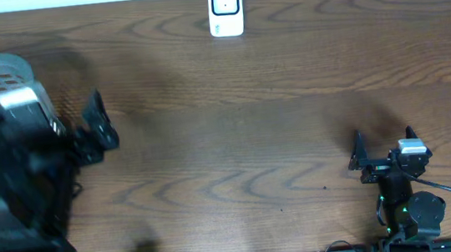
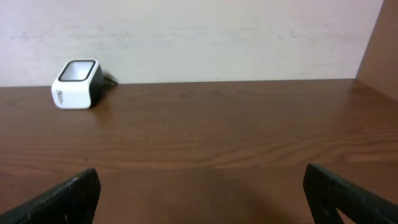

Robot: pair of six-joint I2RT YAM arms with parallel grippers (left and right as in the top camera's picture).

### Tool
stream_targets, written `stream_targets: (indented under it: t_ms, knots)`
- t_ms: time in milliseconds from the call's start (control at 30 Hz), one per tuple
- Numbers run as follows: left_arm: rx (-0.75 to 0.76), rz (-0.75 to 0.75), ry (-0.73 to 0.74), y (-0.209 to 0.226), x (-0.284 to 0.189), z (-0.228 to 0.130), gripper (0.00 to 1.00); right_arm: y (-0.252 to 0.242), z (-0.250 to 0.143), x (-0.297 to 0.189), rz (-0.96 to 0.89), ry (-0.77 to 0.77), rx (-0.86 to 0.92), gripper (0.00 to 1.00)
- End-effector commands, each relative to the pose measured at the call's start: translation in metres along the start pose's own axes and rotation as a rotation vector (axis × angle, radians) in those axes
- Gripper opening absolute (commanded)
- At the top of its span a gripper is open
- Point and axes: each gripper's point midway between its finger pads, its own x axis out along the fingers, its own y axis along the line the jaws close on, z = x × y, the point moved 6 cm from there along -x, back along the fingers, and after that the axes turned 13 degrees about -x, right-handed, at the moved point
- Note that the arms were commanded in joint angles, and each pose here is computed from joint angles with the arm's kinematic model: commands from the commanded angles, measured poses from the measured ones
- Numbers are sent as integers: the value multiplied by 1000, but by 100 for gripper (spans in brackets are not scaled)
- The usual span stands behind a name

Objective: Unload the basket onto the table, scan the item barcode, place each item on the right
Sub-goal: 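Reach the left gripper into the basket and grasp the teal Listerine bottle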

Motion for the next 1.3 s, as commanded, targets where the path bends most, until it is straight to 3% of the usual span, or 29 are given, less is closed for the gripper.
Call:
stream_targets:
  t_ms: [0,100,200,367,533,633,667,767,1000,1267]
  knots:
    - [29,5,78,-14,-7,28,98,0,0,0,0,0,10,99]
    - [33,34,159,-14,5,25,98,0,0,0,0,0,10,99]
    - [25,96,149,-8,13,28,98,0,0,0,0,0,10,99]
    - [-210,331,11,22,6,58,98,0,0,0,0,0,10,99]
    - [-377,571,22,69,2,72,98,0,0,0,0,0,10,99]
    - [-532,793,112,115,1,54,98,0,0,0,0,0,10,99]
    - [-633,927,177,142,-1,40,98,0,0,0,0,0,10,99]
    - [-770,1096,253,179,-4,22,98,0,0,0,0,0,10,99]
    - [-969,1180,370,237,7,-20,98,0,0,0,0,0,10,99]
    - [-1075,1287,484,278,14,-96,98,0,0,0,0,0,10,99]
